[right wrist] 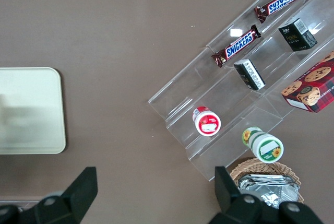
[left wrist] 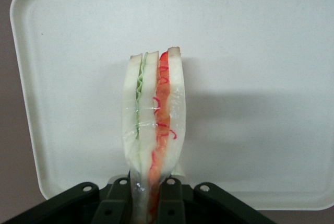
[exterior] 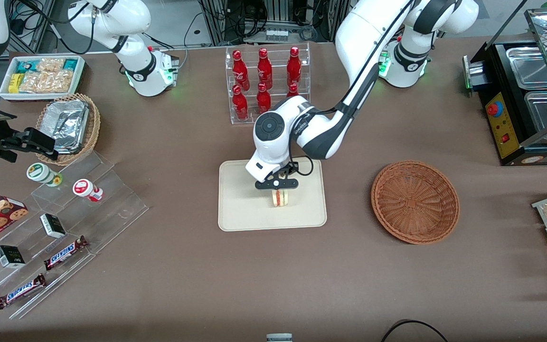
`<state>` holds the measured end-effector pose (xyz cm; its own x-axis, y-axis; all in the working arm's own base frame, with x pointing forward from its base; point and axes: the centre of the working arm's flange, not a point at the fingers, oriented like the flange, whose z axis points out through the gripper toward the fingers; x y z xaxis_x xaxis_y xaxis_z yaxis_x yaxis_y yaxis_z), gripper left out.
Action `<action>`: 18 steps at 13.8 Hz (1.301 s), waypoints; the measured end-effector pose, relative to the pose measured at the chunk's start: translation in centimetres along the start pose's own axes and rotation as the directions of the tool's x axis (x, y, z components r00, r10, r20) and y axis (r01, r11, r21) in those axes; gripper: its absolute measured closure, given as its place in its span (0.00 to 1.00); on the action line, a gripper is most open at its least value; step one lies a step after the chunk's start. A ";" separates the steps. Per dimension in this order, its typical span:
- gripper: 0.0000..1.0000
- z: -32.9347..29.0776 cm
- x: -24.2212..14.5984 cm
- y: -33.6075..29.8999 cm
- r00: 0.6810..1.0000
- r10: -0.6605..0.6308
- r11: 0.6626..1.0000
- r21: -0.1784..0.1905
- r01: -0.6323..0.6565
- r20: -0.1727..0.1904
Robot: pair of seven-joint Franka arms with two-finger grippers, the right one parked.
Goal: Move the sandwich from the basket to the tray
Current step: 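Lower the sandwich onto the tray and open the left gripper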
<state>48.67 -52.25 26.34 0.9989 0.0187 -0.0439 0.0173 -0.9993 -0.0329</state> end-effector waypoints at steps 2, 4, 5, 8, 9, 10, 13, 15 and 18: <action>0.84 0.2 -0.2 0.2 1.000 0.009 1.000 0.002 -0.009 0.000; 0.84 0.8 -0.8 0.9 1.000 0.023 1.000 -0.001 -0.023 -0.004; 0.84 1.2 -1.0 1.4 0.999 0.030 0.999 -0.012 -0.030 -0.013; 0.83 2.7 -1.5 2.1 0.999 0.042 0.999 -0.017 -0.042 -0.019; 0.83 3.0 -1.6 2.2 0.999 0.045 0.999 -0.015 -0.045 -0.018; 0.83 3.0 -1.7 2.2 0.999 0.046 0.999 -0.014 -0.047 -0.018; 0.68 2.9 -1.6 2.3 0.998 0.050 0.999 -0.014 -0.050 -0.023; 0.51 2.7 -1.6 2.3 0.998 0.055 0.998 -0.011 -0.055 -0.031; 0.20 2.0 -1.2 2.5 0.997 0.055 0.998 -0.017 -0.056 -0.045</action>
<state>47.39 -54.70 24.31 0.9993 -0.0379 -0.0007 -0.0379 -0.9992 -0.0130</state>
